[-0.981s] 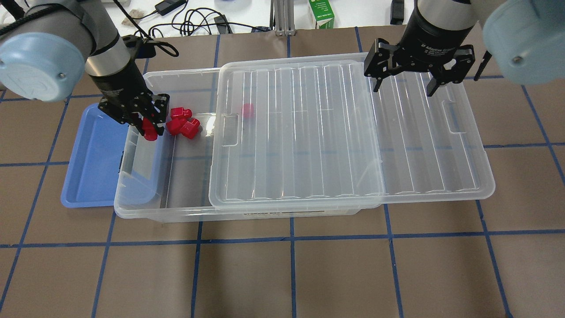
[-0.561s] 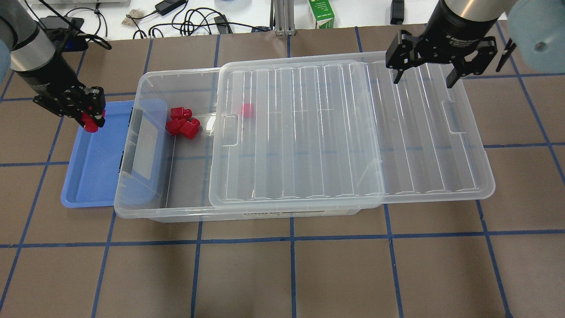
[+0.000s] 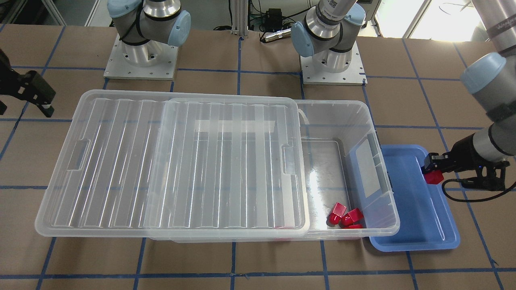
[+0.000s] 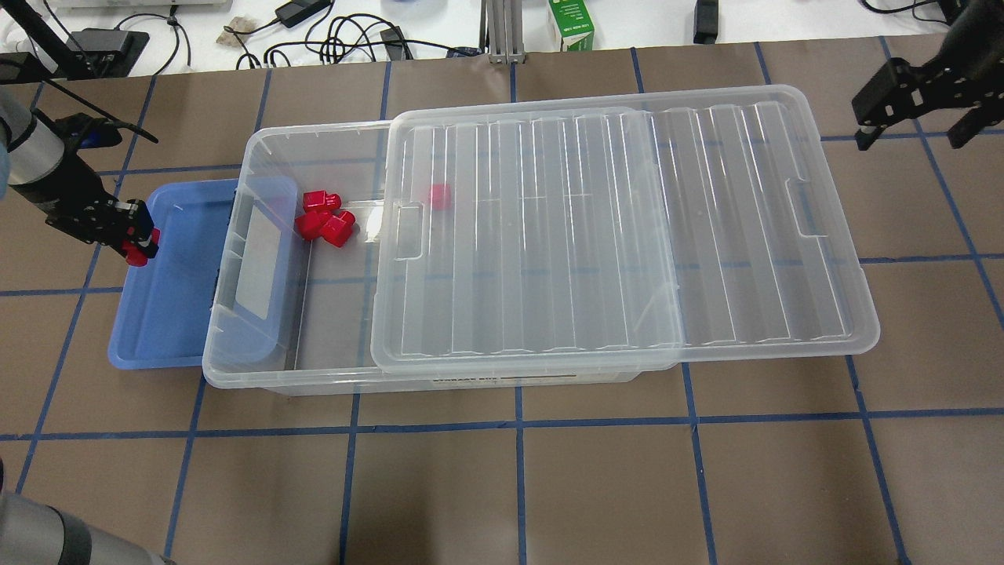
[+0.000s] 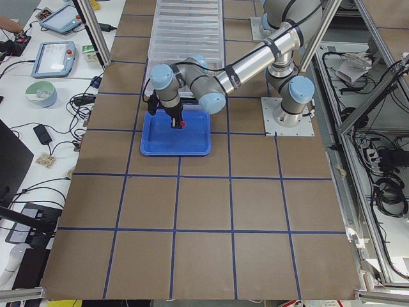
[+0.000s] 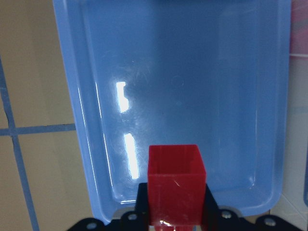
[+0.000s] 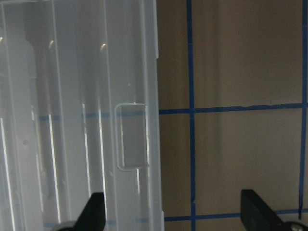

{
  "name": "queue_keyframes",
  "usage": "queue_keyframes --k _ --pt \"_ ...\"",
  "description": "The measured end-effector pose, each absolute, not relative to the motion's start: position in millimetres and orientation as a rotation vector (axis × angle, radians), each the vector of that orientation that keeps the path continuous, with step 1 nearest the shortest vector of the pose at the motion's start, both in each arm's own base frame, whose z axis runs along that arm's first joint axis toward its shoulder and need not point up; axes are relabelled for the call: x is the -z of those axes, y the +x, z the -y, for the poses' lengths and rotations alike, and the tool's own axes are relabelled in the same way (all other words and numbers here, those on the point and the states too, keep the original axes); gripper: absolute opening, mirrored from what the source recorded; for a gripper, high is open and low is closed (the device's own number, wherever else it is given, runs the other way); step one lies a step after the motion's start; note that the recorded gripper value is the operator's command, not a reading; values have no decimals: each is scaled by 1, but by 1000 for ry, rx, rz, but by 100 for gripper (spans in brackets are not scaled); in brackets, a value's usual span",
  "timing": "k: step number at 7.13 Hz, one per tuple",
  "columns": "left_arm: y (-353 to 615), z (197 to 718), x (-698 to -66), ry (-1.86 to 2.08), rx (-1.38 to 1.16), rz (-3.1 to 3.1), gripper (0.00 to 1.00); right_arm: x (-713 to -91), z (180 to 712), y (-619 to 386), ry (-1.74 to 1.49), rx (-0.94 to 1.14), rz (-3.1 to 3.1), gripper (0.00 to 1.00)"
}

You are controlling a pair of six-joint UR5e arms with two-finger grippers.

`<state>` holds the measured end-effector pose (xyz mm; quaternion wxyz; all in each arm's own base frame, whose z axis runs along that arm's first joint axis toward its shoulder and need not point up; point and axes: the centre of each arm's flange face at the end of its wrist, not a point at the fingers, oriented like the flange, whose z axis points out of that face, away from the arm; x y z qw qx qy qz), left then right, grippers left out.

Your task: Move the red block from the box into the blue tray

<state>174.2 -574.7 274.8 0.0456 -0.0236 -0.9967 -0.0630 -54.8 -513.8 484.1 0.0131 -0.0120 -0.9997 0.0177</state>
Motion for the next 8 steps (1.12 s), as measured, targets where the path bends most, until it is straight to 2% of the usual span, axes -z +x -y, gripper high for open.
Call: queue_keyframes --k 2,3,4,5,6,8 --pt "175 574 -229 -61 169 3048 4 -433 504 -94 -2 -2 3103 100" --pt "172 571 -217 -41 176 3045 11 -398 502 -104 -9 -5 3097 100" --pt "170 569 -210 -13 190 3042 35 -369 500 -110 -17 -13 3092 100" --pt "169 568 -205 3 201 3040 70 -354 498 -111 -27 -15 3092 100" --pt "167 568 -203 8 208 3041 94 -350 497 -109 -38 -20 3095 100" --pt "162 571 -205 32 208 3053 100 -350 496 -100 -80 -34 3100 100"
